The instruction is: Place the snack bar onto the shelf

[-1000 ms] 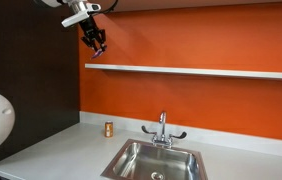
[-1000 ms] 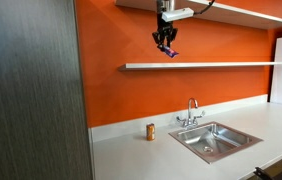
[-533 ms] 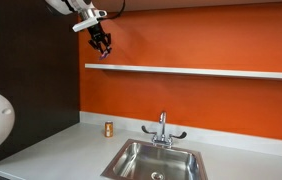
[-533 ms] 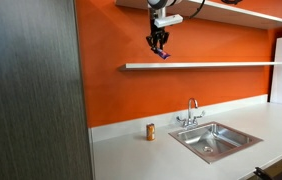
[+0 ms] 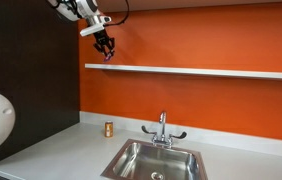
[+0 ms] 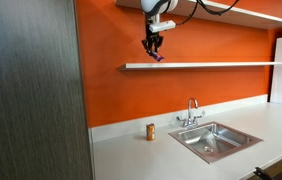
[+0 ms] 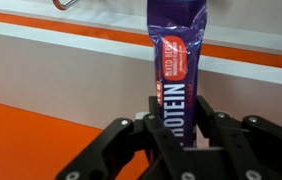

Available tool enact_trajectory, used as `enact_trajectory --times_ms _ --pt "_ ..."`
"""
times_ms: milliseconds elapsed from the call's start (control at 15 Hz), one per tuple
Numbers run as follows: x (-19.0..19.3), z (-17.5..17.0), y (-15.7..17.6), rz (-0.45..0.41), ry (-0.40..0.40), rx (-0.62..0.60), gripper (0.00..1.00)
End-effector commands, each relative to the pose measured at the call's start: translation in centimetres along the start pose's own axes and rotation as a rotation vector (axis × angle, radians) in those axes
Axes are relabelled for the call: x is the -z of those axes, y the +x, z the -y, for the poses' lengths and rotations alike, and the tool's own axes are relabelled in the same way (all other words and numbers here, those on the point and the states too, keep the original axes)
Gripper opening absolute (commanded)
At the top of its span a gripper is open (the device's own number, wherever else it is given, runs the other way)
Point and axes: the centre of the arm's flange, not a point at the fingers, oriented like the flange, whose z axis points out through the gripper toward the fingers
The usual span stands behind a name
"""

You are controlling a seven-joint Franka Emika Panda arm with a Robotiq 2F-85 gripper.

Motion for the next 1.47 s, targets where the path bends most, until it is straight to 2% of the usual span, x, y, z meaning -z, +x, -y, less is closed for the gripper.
enact_trajectory --times_ms 0,933,1000,1067,1133,1400 --pt "-0.3 -0.1 2.9 0.015 -0.007 0.029 0.14" --pt "-3.9 0.4 5.7 0.081 -0.002 0.034 0.14" --pt "-4.1 0.3 5.7 0.086 -0.004 0.031 0.30" --pt "-4.2 0.3 5.7 0.090 -0.005 0.028 0.63" --pt "-4.3 0.2 5.7 0.094 -0.006 0.025 0.64" --pt "-4.0 0.3 5.3 0.100 -0.012 0.019 0.91"
